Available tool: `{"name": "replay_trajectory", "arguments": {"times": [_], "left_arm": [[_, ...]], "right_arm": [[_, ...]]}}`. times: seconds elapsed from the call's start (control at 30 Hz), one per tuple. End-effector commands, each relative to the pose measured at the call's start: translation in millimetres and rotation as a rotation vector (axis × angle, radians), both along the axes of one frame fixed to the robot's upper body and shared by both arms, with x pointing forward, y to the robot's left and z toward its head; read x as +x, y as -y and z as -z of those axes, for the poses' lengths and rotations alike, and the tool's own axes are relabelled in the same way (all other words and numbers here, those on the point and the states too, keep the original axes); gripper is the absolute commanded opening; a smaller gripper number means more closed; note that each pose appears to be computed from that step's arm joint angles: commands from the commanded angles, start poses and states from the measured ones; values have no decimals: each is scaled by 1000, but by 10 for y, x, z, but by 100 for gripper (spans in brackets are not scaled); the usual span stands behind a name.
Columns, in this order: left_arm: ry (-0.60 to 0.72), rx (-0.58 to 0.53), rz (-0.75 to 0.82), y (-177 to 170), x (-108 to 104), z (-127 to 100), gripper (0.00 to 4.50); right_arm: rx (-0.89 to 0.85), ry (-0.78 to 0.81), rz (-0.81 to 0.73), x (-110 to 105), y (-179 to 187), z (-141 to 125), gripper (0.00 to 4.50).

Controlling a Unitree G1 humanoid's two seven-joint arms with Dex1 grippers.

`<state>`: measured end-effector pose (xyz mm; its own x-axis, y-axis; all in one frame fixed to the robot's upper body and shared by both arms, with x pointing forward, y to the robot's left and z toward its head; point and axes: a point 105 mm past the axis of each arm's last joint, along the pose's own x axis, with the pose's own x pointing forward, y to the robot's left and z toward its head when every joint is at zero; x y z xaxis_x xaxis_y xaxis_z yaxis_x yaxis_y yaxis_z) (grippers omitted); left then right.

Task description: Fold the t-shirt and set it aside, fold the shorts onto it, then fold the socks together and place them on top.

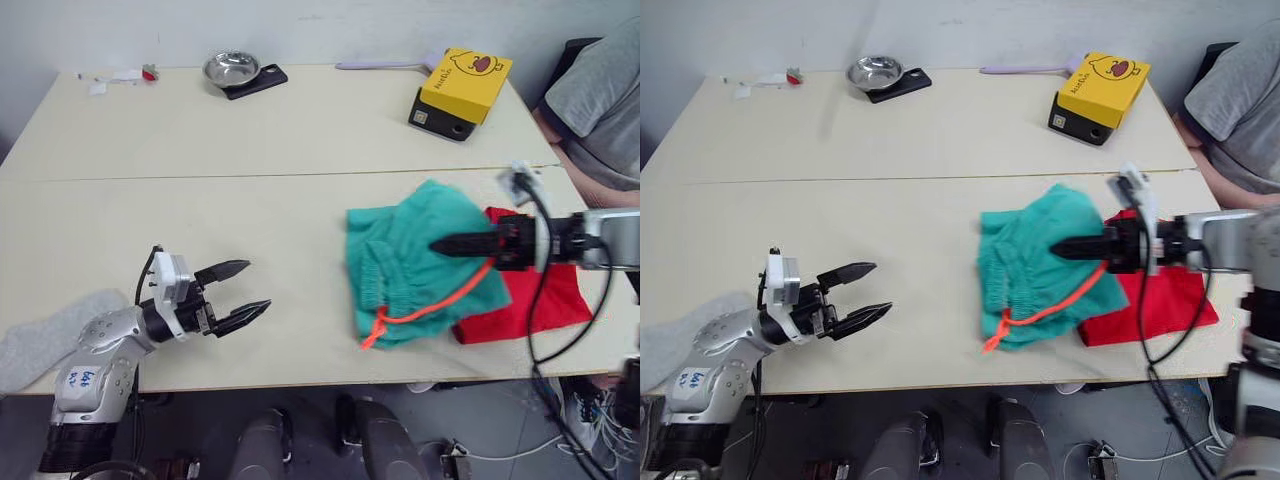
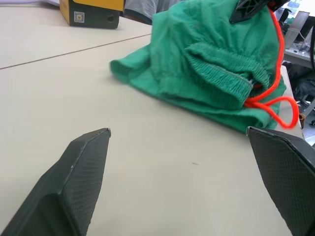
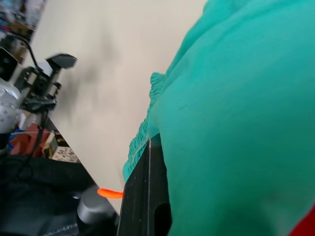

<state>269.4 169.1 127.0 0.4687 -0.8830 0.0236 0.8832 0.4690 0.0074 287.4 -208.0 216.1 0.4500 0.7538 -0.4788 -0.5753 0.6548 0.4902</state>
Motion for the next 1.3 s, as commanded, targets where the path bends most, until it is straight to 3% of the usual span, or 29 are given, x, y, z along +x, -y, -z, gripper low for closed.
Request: {"name": "replay_trajectory", "arguments": {"times": [0.03,0.4,0.77,0.87,0.97,1.1,1.2,1.3], "left_arm": [[27,8,38,33,-15,-22,447],[43,9,77,107,-24,-67,447],[91,19,69,122,-54,-178,447],[136,27,35,53,-38,-290,450],[125,51,35,-16,-72,-309,450],[121,92,11,-140,-85,-312,450],[125,108,-16,-213,-81,-321,450],[128,122,-45,-278,-79,-312,450]], "right_arm": [[1,33,15,-91,136,-163,0],[-263,30,252,33,1066,110,0],[-394,56,403,253,1513,478,0],[-384,25,342,117,1483,477,67],[-418,34,329,10,1558,407,174],[-575,178,312,-82,1771,98,322],[-672,321,160,-127,1721,-92,428],[-564,490,39,-79,1456,-202,444]]}}
